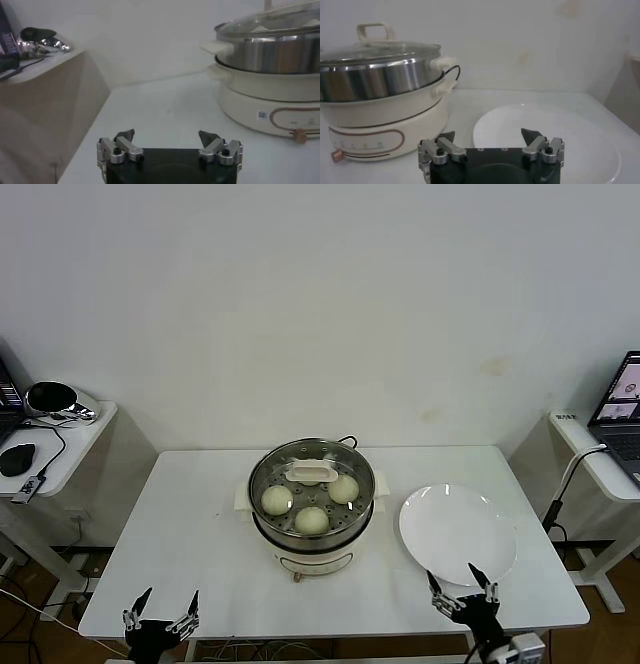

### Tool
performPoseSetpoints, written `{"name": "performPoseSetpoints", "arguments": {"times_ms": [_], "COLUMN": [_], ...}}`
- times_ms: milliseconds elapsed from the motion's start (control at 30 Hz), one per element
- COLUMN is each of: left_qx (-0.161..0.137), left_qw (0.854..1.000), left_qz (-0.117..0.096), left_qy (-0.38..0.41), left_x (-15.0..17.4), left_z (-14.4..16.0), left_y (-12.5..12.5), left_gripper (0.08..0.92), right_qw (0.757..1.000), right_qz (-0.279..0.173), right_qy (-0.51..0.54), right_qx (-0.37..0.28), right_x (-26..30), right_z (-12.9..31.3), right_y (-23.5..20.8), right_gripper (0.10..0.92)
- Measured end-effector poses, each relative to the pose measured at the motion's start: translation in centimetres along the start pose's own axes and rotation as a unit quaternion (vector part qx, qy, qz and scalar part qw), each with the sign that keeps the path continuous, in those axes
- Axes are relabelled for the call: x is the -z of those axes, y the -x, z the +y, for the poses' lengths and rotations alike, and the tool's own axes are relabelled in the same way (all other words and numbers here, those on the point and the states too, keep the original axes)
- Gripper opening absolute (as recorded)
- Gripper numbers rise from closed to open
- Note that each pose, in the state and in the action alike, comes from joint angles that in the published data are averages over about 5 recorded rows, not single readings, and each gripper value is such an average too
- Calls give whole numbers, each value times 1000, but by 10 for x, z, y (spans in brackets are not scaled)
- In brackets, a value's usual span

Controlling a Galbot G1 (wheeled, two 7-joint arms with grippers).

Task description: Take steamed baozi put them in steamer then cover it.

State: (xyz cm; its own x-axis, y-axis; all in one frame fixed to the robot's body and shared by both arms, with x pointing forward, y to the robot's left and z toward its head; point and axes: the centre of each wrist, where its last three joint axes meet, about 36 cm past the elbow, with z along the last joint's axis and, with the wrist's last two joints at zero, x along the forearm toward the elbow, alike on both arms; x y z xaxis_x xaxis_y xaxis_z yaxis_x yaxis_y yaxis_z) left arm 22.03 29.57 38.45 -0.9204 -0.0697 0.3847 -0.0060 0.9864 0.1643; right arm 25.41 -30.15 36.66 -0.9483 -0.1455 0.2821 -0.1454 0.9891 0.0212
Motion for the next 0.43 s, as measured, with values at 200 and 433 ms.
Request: {"name": "performPoseSetpoints", "arguments": {"times_ms": [200,433], "left_qx": [2,1], "left_qw": [1000,1000], "left_qz": [4,5], "left_qy": [0,-1], "left_x": [0,2], "left_z": [2,1], "left_y": [-4,-8], "left_gripper": [823,823], "right_qw": [1000,1000], "right_qz": [1,-2], "right_qy": [-6,-11], "right_qx": [-2,-3], "right_x": [2,4], "right_z": [0,-1], "right_y": [-4,-6], "right_gripper": [823,823]}}
